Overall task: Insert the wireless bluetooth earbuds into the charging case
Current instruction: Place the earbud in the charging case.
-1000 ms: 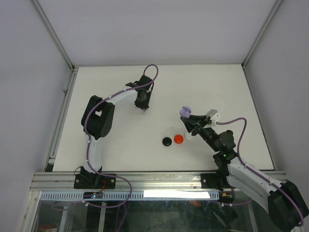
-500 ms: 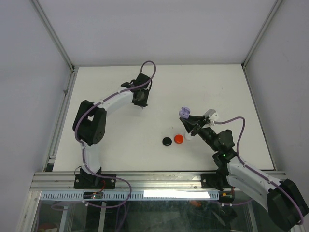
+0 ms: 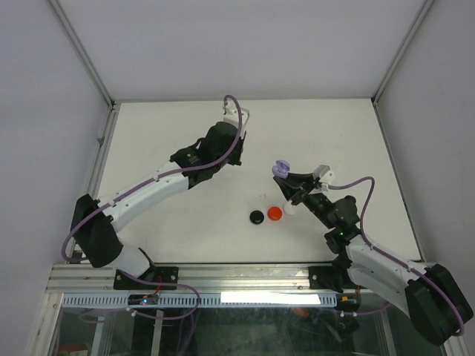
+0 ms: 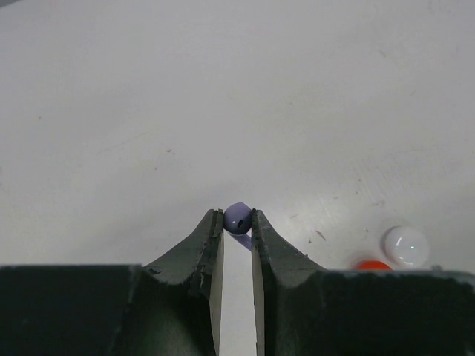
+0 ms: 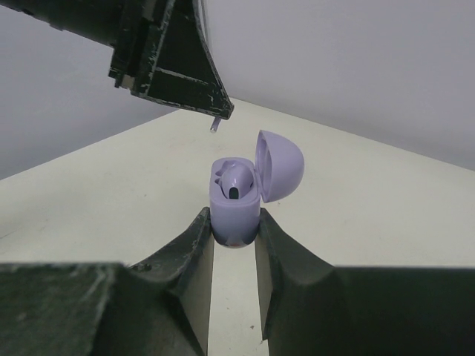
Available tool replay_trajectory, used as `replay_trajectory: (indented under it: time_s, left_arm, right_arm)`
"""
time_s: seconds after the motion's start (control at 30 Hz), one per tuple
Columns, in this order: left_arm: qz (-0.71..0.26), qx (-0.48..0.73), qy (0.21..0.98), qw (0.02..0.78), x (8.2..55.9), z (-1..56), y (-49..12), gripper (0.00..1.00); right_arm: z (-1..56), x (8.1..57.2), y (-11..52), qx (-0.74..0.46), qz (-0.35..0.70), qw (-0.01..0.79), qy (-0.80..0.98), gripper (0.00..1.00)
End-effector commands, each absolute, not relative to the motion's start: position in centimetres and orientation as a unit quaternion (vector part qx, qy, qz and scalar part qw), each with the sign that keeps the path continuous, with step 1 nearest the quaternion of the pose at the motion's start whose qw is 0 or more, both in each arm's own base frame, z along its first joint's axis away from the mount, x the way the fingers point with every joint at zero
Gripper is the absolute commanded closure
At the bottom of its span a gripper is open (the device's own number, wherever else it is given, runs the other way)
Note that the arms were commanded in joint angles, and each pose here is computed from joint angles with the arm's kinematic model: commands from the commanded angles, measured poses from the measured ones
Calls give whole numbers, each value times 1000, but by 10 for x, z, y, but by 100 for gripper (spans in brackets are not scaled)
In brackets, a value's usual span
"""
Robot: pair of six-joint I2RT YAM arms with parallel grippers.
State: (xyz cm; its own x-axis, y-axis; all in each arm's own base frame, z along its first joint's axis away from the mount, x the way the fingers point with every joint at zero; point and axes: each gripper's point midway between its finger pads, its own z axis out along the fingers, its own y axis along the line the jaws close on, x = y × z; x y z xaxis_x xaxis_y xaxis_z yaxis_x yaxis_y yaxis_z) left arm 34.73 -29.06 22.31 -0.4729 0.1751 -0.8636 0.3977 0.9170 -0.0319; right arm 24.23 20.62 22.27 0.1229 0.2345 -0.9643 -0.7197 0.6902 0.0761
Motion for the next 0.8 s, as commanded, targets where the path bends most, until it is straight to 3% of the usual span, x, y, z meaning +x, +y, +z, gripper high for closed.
replay_trajectory:
  time_s: [0.0,0.77]
  left_arm:
    - [-154,158,787,576,340,288,-296,90]
    - [-269,276,573,724,245,375,-346,89]
  right_arm:
    - [275,241,210,-219,339,765,502,100]
    - [302,235,222,-219,386,763,469,100]
